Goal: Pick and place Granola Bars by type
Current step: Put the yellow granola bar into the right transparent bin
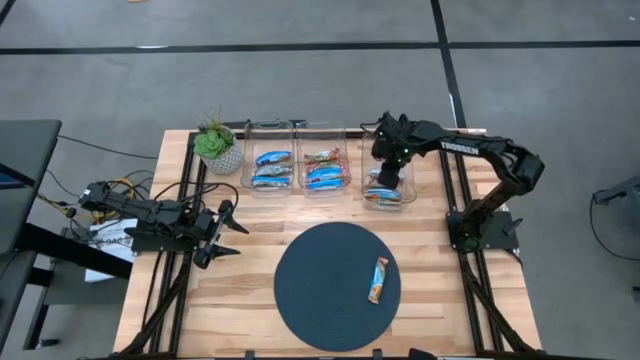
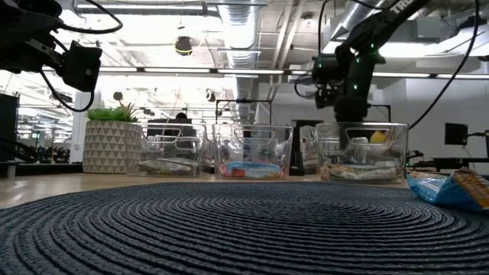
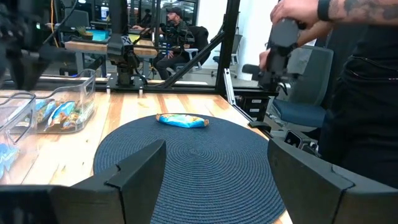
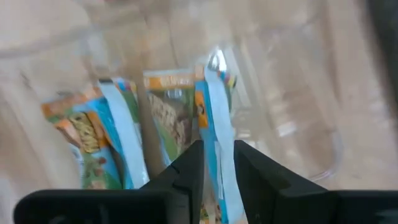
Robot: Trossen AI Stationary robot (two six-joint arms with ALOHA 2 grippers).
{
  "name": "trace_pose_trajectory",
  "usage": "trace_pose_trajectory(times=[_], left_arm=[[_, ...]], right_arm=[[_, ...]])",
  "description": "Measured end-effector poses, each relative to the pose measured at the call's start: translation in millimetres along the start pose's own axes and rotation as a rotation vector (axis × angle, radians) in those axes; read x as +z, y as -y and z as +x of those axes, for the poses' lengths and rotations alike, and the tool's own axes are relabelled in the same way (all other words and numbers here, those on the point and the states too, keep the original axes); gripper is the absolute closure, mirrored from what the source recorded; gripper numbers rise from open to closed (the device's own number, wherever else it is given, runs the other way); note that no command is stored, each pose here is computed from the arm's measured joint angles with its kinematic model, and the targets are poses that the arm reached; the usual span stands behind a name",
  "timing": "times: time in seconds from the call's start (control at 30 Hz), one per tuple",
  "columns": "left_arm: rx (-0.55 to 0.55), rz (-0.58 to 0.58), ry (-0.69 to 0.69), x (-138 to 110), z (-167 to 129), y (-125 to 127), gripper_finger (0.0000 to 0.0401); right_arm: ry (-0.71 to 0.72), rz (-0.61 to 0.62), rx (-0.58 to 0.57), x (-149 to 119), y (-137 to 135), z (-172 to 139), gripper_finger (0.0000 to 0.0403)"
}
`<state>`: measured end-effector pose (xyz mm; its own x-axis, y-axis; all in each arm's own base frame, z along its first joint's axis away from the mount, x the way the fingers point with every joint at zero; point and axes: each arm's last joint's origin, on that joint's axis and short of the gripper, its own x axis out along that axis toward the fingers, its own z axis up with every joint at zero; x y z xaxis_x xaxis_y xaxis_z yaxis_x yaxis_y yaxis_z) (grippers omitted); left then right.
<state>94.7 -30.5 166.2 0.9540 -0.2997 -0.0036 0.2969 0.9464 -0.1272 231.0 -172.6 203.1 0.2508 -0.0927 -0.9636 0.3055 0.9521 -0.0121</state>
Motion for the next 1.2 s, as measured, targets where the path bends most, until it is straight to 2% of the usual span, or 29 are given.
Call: trace_pose_trajectory(times=[0.17, 0.33, 0.43, 0.6, 0.7, 0.97, 1.2], left_arm=[[0.000, 0.000, 0.000, 0.0, 0.0, 0.0, 0.0127], [0.000, 0.000, 0.000, 0.0, 0.0, 0.0, 0.0127], [0.000, 0.000, 0.000, 0.0, 0.0, 0.0, 0.0127], [0.000, 0.000, 0.000, 0.1, 0.0, 0.0, 0.0127], [0.000, 0.000, 0.000, 0.0, 0.0, 0.0, 0.0127], [0.000, 0.000, 0.000, 0.0, 0.0, 0.0, 0.0127], [0.000, 0.000, 0.000, 0.1, 0.0, 0.0, 0.0127]], right_arm=[[0.079, -0.018, -0.014, 9.7, -9.0, -30.3, 0.0324], [0.175, -0.108, 0.022, 15.5, -29.6, -60.4, 0.0324], [0.224, -0.231, 0.038, 16.4, -47.5, -75.3, 0.0323], [0.254, -0.525, 0.070, 10.7, -86.3, -91.0, 0.0323], [0.263, -0.658, 0.101, 7.1, -110.6, -95.3, 0.0323], [0.280, -0.884, 0.186, -5.0, -170.6, -100.6, 0.0315], [0.278, -1.080, 0.261, -23.7, -221.4, -102.5, 0.0255]])
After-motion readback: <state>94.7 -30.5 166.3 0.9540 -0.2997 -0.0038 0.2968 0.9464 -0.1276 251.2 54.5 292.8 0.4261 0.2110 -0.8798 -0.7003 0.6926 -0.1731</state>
